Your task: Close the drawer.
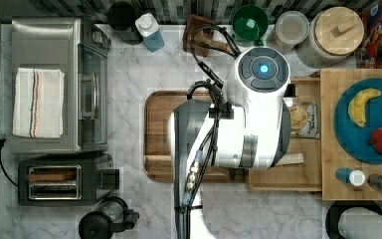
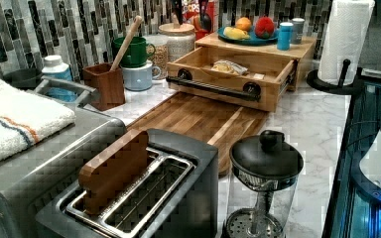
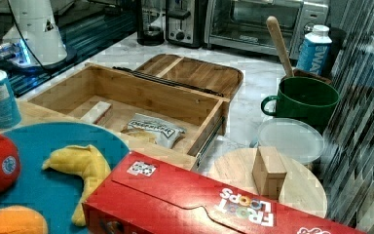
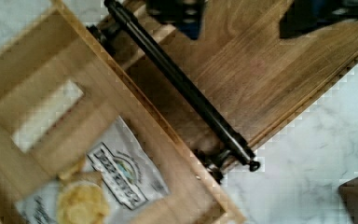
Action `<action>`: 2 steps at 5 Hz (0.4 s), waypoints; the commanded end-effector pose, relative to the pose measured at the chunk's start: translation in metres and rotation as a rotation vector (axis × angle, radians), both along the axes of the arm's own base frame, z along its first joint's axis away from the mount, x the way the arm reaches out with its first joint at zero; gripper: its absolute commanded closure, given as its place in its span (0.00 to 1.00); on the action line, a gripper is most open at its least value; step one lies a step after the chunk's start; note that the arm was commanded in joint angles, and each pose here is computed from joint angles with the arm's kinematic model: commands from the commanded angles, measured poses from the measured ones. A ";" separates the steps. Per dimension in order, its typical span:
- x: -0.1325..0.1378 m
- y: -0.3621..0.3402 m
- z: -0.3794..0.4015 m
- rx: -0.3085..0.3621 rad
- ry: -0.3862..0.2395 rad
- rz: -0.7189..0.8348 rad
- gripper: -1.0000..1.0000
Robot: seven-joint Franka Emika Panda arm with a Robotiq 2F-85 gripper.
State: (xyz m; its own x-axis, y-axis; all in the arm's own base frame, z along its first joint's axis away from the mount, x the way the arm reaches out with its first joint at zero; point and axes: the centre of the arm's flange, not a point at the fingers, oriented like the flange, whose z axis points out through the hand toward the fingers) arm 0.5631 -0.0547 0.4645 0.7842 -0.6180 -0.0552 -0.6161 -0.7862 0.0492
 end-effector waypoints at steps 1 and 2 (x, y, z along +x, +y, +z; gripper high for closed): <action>-0.029 0.076 -0.021 0.070 -0.025 0.469 0.00; -0.033 0.092 -0.027 0.066 0.001 0.597 0.00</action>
State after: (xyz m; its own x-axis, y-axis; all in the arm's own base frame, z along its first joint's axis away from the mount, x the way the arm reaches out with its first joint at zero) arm 0.5378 -0.0113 0.4007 0.9608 -0.2354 -0.1464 -0.2349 -0.9718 0.0208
